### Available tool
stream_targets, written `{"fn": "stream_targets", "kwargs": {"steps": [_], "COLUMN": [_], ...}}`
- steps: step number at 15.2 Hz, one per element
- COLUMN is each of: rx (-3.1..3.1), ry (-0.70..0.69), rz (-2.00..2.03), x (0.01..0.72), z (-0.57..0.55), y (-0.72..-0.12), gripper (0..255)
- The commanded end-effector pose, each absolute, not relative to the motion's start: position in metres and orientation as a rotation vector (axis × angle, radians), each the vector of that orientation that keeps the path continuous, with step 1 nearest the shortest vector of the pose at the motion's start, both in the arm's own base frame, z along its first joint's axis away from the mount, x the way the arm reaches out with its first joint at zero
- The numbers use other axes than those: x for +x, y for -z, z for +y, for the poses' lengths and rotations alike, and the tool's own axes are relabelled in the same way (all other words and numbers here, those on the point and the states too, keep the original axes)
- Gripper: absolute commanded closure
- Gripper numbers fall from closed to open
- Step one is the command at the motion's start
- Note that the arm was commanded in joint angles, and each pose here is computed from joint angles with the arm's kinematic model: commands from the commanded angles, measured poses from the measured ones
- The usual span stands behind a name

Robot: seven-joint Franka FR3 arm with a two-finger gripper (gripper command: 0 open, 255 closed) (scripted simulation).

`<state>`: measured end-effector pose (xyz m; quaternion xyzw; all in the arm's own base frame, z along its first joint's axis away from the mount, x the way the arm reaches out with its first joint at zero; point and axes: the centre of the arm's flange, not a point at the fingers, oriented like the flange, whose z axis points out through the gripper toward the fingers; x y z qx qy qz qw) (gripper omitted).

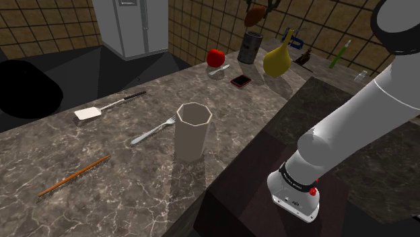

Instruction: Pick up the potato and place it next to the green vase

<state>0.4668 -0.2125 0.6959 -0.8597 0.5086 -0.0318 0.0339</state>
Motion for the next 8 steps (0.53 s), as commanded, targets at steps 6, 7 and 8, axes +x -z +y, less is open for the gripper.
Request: {"fn": "stream_targets", "kwargs": {"steps": [6,7,8], "rx": [-2.645,-2.645,-2.645], "ry": [0.098,0.098,0.098], "rz": [1.562,1.562,1.562], "x": [0.444,0.441,0.438], "z": [-0.3,-0.313,-0.326], "y": [-0.698,-0.699,-0.699], "gripper": [255,255,255]}}
